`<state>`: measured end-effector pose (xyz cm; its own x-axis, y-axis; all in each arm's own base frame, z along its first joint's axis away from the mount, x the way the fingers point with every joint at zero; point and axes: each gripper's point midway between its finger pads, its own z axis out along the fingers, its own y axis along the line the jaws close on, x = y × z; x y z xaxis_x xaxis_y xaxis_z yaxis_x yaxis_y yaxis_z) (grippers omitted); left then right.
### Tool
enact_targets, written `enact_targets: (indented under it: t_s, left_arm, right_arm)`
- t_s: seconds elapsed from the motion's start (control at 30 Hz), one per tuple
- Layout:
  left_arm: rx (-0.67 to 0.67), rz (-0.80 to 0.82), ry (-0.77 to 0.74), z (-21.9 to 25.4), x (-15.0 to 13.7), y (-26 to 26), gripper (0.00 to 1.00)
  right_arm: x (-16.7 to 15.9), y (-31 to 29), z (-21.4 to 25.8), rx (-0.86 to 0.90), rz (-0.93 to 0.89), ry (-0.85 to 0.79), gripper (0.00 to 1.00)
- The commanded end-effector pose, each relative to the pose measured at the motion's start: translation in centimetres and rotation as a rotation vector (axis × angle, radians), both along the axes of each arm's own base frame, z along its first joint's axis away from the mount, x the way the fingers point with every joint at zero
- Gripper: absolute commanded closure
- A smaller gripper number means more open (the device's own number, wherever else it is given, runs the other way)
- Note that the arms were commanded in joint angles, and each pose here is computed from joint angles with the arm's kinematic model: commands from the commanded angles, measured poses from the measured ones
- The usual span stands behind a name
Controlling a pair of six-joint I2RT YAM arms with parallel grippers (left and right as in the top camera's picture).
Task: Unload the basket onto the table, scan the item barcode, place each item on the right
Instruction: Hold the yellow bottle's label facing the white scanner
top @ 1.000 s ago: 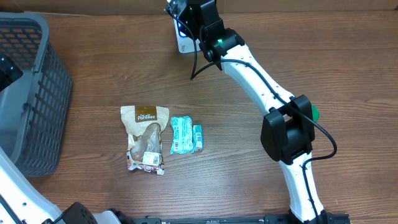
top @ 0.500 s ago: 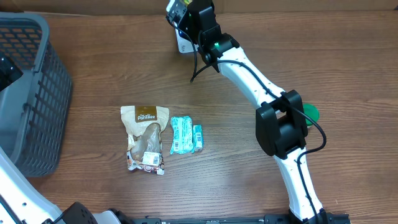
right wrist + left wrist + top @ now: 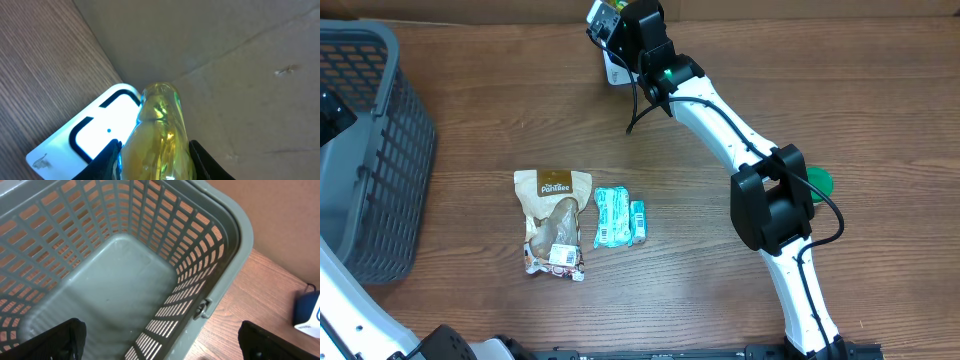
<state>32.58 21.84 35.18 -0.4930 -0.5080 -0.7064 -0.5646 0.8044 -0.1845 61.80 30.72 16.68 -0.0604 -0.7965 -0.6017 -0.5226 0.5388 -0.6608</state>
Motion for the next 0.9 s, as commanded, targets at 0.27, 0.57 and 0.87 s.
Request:
enact_targets:
  t_s: [0.27, 0.57, 0.87]
  left_arm:
    - [-0.014, -0.005, -0.002, -0.3, 0.3, -0.1, 0.0]
    - [-0.014, -0.005, -0.002, -0.3, 0.3, -0.1, 0.0]
    - [-0.015, -0.005, -0.001, -0.3, 0.2, -0.1, 0.0]
  right_arm:
    - [0.0, -0.3, -1.0, -0.017, -0.011, 0.026, 0.96]
    - [0.7, -0.6, 1.0, 0.106, -0.1, -0.006, 0.96]
    - [-1.5, -2.0, 13.3, 0.45, -0.206, -0.076, 0.96]
